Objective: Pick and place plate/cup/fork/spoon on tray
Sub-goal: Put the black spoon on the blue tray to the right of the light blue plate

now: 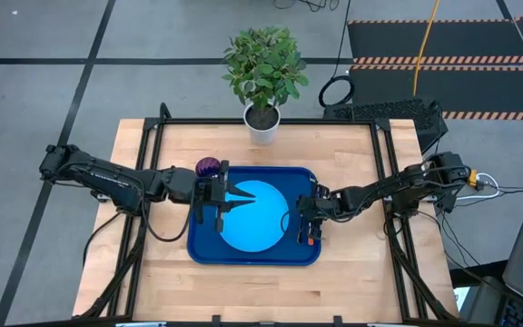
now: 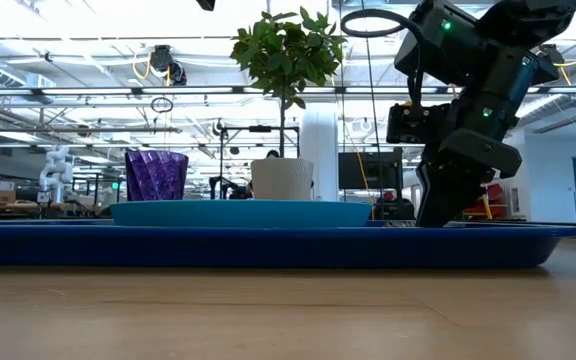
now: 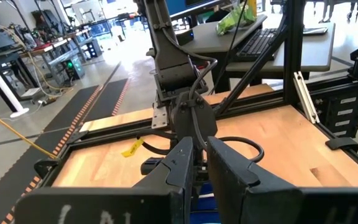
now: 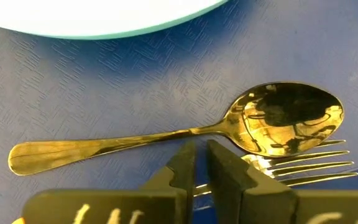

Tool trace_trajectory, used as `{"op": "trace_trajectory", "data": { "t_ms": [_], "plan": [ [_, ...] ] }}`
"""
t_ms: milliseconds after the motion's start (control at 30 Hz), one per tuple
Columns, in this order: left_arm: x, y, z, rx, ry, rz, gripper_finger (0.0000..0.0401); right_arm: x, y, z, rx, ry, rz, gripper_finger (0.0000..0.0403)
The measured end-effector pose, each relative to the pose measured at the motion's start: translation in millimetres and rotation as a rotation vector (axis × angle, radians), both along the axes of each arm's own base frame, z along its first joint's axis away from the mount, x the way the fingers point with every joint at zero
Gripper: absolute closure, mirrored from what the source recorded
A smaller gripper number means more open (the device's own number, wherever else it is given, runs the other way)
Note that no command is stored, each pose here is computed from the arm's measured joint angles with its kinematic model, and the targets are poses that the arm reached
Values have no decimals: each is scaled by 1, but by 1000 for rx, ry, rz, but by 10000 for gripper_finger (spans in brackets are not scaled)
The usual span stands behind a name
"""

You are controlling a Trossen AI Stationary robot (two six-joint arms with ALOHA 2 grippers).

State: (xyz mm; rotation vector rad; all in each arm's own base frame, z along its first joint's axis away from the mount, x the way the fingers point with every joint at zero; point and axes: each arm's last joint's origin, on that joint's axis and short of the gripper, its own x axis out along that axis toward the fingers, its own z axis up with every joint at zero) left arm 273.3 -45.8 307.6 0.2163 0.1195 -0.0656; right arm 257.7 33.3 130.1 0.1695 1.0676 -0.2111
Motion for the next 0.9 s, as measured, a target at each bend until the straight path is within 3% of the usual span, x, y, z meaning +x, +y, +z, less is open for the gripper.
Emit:
{"op": "trace_trajectory", "data": {
  "t_ms": [900],
  "plan": [
    [0, 0, 0, 0, 1, 0, 350, 0, 0, 0, 2, -5, -4, 369]
  ]
}}
